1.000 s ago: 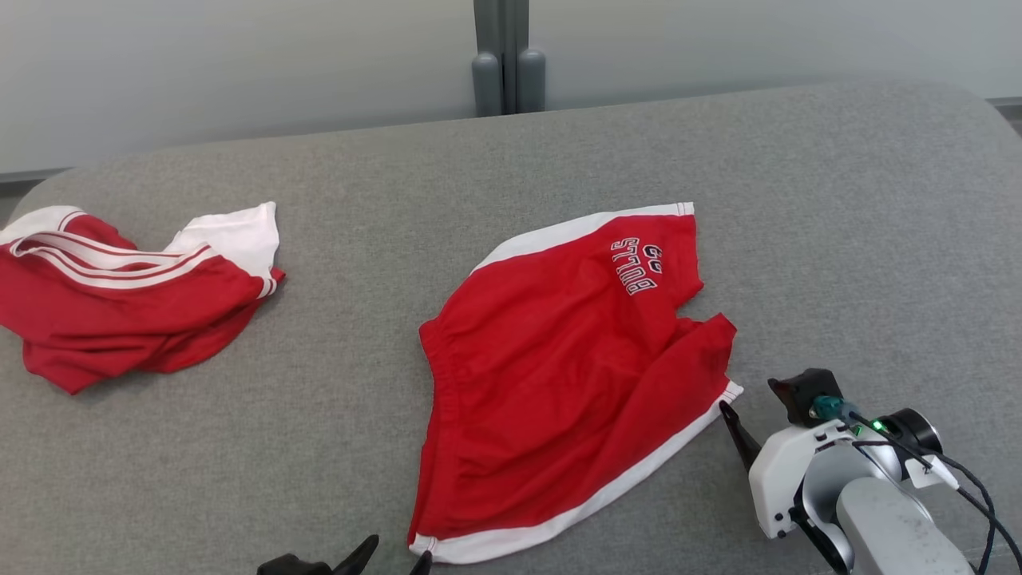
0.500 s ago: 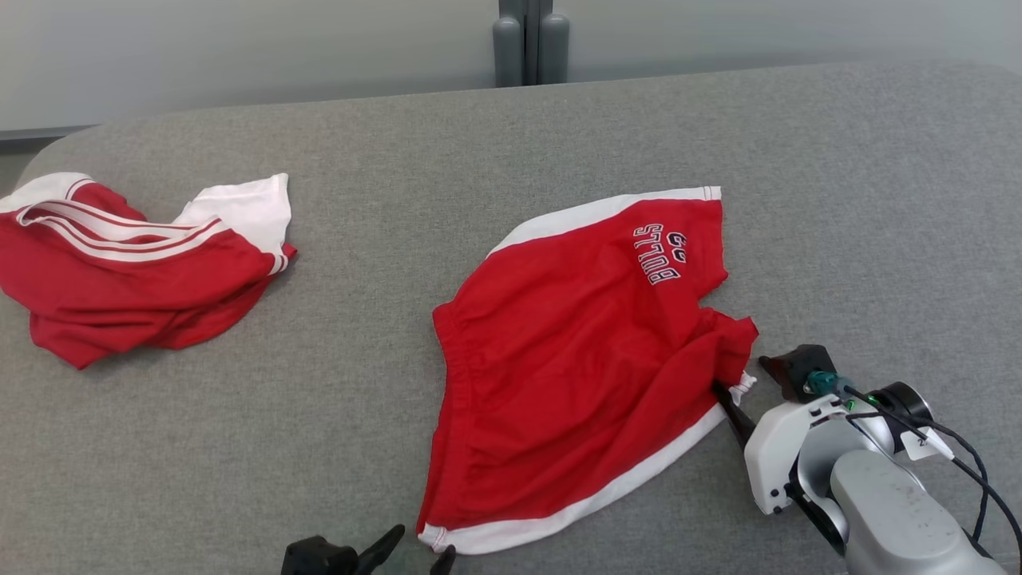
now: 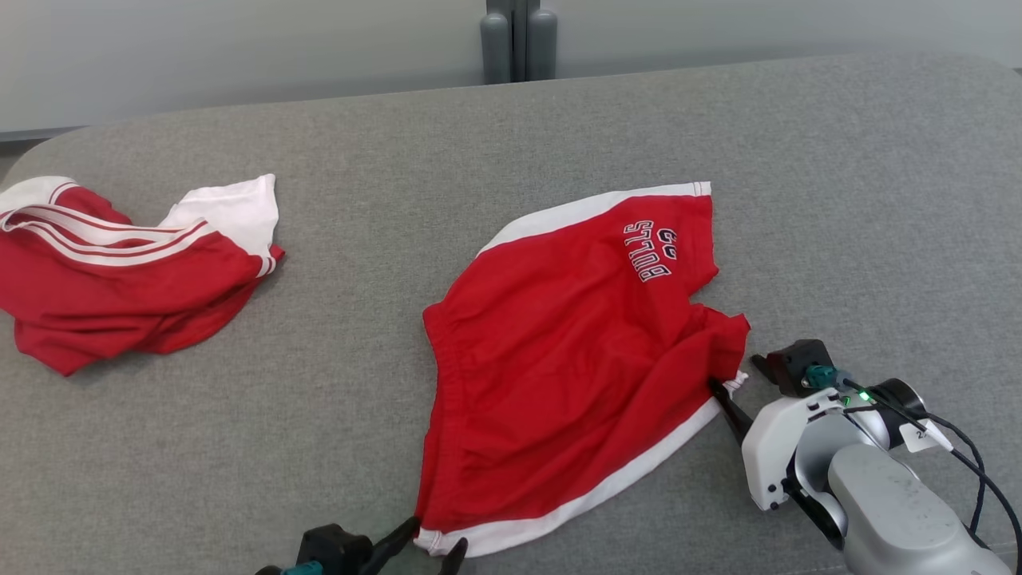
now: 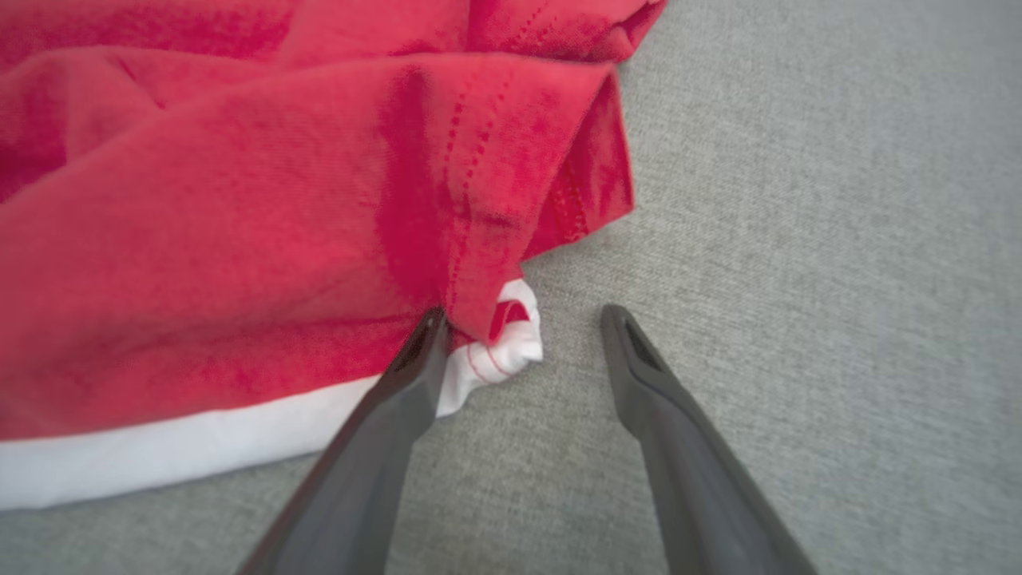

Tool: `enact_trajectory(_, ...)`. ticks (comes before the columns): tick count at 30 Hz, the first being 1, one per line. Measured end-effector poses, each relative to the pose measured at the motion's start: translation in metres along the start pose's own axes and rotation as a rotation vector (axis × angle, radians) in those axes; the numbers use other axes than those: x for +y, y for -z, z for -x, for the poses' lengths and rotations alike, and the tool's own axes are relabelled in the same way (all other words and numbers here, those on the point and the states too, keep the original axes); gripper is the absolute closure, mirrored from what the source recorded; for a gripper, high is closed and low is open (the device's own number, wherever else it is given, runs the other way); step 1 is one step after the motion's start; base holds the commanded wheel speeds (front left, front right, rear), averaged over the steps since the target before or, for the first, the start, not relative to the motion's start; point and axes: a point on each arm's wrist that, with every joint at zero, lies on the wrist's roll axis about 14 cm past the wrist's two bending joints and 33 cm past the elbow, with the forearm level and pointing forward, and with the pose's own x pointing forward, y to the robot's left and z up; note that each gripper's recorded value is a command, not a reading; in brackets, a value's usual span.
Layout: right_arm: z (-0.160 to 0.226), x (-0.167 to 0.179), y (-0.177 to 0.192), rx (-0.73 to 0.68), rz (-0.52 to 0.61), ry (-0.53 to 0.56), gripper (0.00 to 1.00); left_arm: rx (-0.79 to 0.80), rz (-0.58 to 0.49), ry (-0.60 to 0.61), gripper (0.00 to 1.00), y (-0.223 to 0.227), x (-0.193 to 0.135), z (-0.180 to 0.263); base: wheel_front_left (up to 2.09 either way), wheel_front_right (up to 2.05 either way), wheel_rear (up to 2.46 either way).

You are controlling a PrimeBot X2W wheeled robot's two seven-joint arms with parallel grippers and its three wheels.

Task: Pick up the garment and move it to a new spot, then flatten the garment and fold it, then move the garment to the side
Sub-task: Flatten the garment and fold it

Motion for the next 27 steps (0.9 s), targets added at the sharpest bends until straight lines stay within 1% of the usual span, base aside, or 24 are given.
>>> enact_trajectory(1,0.0,0.001,0.001,0.008,-0.007,-0.002,0.63,0.005,0.002,0.007,0.58,0.0,-0.001,-0.002,0.0,0.0,0.0)
enact_trajectory(2,-0.001,0.001,0.002,0.011,-0.017,-0.004,1.0,0.008,0.008,0.013,1.0,0.001,-0.003,-0.004,0.0,0.0,0.0)
enact_trajectory(6,0.0,0.008,0.002,0.022,-0.113,-0.011,1.0,0.014,0.014,0.033,1.0,0.002,-0.006,-0.009,0.0,0.0,0.0)
enact_trajectory(9,0.006,0.003,-0.005,-0.012,-0.228,0.007,1.0,0.003,0.049,0.041,1.0,-0.001,-0.008,-0.008,0.0,0.0,0.0)
enact_trajectory(10,0.01,0.0,-0.008,-0.035,-0.283,0.014,1.0,-0.012,0.066,0.047,1.0,-0.006,-0.01,-0.008,0.0,0.0,0.0)
enact_trajectory(13,0.026,-0.016,-0.033,-0.142,-0.423,0.029,1.0,-0.093,0.136,0.087,1.0,-0.033,-0.021,-0.005,0.0,0.0,0.0)
enact_trajectory(15,0.044,-0.03,-0.061,-0.25,-0.514,0.022,1.0,-0.155,0.18,0.141,1.0,-0.057,-0.033,0.0,0.0,0.0,0.0)
enact_trajectory(17,0.067,-0.044,-0.083,-0.34,-0.563,0.015,1.0,-0.209,0.191,0.197,1.0,-0.083,-0.046,0.007,0.0,0.0,0.0)
enact_trajectory(20,0.112,-0.072,-0.119,-0.496,-0.61,0.026,1.0,-0.3,0.166,0.288,1.0,-0.128,-0.068,0.021,0.0,0.0,0.0)
enact_trajectory(22,0.146,-0.083,-0.143,-0.602,-0.621,0.025,1.0,-0.355,0.135,0.362,1.0,-0.16,-0.088,0.033,0.0,0.0,0.0)
enact_trajectory(27,0.212,-0.089,-0.195,-0.803,-0.59,-0.004,1.0,-0.482,0.047,0.522,1.0,-0.231,-0.129,0.058,0.0,0.0,0.0)
